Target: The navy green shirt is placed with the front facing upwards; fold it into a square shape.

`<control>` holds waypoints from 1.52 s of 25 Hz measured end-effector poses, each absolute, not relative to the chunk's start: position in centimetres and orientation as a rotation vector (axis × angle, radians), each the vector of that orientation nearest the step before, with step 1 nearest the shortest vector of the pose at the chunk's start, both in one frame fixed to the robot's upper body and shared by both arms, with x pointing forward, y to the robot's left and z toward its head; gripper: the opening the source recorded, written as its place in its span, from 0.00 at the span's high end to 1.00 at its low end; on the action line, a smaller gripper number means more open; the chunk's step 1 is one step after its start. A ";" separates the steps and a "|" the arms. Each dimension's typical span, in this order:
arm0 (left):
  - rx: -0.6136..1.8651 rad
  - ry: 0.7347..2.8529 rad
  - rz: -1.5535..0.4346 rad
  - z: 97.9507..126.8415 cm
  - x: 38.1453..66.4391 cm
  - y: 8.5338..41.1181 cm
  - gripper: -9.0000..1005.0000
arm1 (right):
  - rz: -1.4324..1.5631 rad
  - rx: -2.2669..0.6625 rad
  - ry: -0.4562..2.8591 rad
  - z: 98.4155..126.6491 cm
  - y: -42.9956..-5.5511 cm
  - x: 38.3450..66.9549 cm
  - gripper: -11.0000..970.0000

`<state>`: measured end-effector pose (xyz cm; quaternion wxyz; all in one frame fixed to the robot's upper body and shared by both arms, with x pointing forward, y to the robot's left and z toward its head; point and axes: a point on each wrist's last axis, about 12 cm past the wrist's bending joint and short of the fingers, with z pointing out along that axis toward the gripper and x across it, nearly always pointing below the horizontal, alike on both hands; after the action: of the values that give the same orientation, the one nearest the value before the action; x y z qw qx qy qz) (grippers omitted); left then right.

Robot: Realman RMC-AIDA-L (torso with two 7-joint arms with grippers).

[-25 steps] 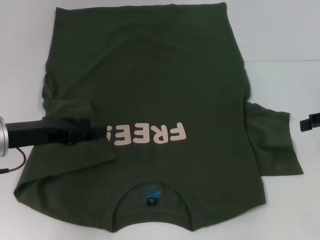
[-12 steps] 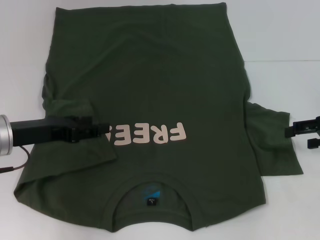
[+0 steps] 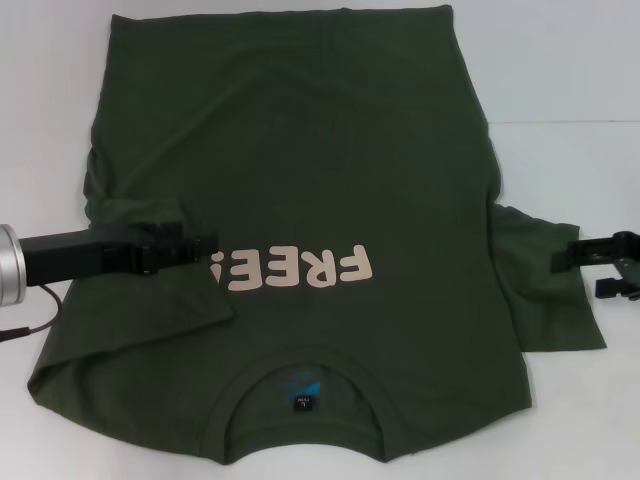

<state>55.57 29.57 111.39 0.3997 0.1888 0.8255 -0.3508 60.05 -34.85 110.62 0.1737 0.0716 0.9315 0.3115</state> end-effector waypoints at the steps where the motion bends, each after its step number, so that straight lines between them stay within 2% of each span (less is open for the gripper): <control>1: 0.477 2.088 -0.887 111.4 55.6 29.6 0.31 | 0.884 0.202 2.645 110.5 -34.7 60.1 0.11; 16: 0.465 2.079 -0.897 111.4 55.5 29.6 0.31 | 0.847 0.161 2.648 109.5 -32.6 60.8 0.11; 38: 0.448 2.080 -0.899 111.4 55.5 29.7 0.31 | 0.779 -0.002 2.669 110.8 -32.0 61.4 0.12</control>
<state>55.46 29.74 111.38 0.4042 0.1773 0.8236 -0.3561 61.37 -31.99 110.82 0.1796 -0.0005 0.9443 0.2757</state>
